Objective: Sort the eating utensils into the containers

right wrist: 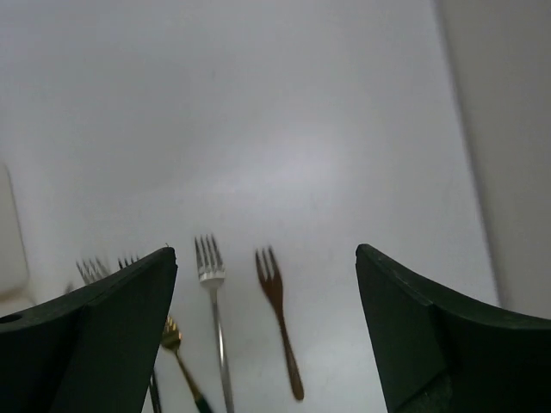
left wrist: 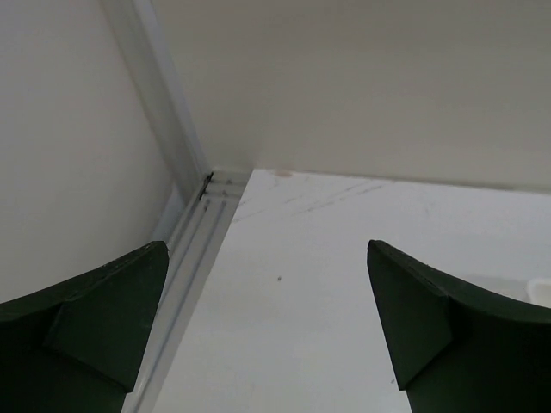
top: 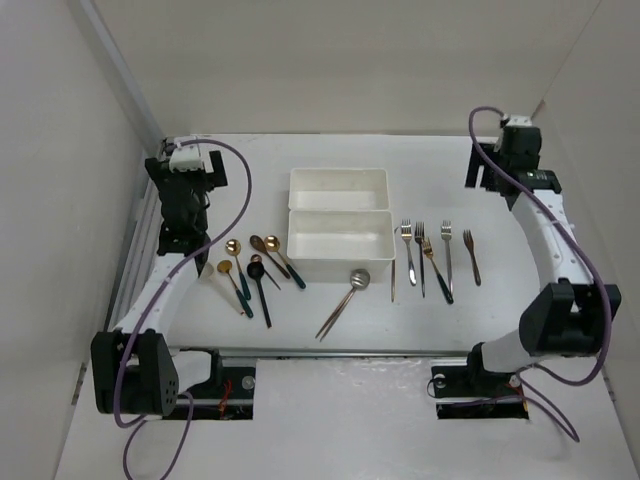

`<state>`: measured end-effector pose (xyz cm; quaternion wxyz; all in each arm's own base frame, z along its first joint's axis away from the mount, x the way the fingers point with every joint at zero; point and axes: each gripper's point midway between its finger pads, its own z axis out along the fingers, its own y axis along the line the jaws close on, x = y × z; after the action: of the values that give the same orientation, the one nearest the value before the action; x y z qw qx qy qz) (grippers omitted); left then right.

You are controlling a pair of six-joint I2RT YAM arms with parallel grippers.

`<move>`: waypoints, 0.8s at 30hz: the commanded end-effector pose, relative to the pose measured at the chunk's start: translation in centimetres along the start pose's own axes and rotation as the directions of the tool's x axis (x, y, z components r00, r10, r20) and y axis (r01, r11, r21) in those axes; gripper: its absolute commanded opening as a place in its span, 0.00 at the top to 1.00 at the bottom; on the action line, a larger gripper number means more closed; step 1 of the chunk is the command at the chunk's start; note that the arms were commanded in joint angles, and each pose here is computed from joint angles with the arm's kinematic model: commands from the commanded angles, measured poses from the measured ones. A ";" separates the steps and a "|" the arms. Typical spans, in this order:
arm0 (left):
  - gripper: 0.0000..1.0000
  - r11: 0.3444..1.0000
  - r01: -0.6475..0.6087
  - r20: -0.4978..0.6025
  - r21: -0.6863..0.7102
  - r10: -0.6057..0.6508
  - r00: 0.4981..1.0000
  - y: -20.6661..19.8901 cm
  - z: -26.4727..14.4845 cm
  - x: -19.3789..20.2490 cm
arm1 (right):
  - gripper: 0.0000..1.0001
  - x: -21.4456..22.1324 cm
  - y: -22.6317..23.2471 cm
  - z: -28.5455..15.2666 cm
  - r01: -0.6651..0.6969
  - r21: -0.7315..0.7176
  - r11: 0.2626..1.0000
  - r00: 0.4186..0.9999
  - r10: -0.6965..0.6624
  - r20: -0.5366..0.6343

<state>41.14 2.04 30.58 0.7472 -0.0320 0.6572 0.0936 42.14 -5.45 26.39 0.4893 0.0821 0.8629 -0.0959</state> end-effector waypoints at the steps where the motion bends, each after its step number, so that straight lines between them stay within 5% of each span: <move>1: 0.00 0.995 -0.016 -0.274 -0.100 -0.012 0.962 1.9 -1.0 6.2 | 0.11 13.6 1.4 -1.1 -0.030 -0.073 0.997 0.876 -0.009 -0.482; 10: 0.00 0.993 0.092 -0.369 -0.075 -0.114 0.923 0.3 -1.7 7.5 | 0.20 20.9 -1.1 0.8 -0.007 0.025 1.000 0.731 0.022 -0.682; 15: 0.00 0.993 0.091 -0.401 -0.078 -0.114 0.909 0.3 -2.2 8.5 | 0.26 22.2 -2.1 2.0 0.001 0.039 0.999 0.707 0.026 -0.707; 20: 0.00 0.992 0.093 -0.408 -0.090 -0.121 0.905 0.4 -2.4 8.9 | 0.43 24.4 -1.4 3.9 0.010 -0.011 1.000 0.650 -0.015 -0.759; 24: 0.00 0.991 0.091 -0.407 -0.099 -0.124 0.905 0.8 -2.4 9.0 | 0.47 24.3 -1.5 4.9 0.017 -0.003 1.000 0.663 -0.013 -0.748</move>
<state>39.33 3.01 19.49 0.5741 -0.1047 0.8088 0.0730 31.32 -6.36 2.12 0.0518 0.1095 0.9911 -0.0557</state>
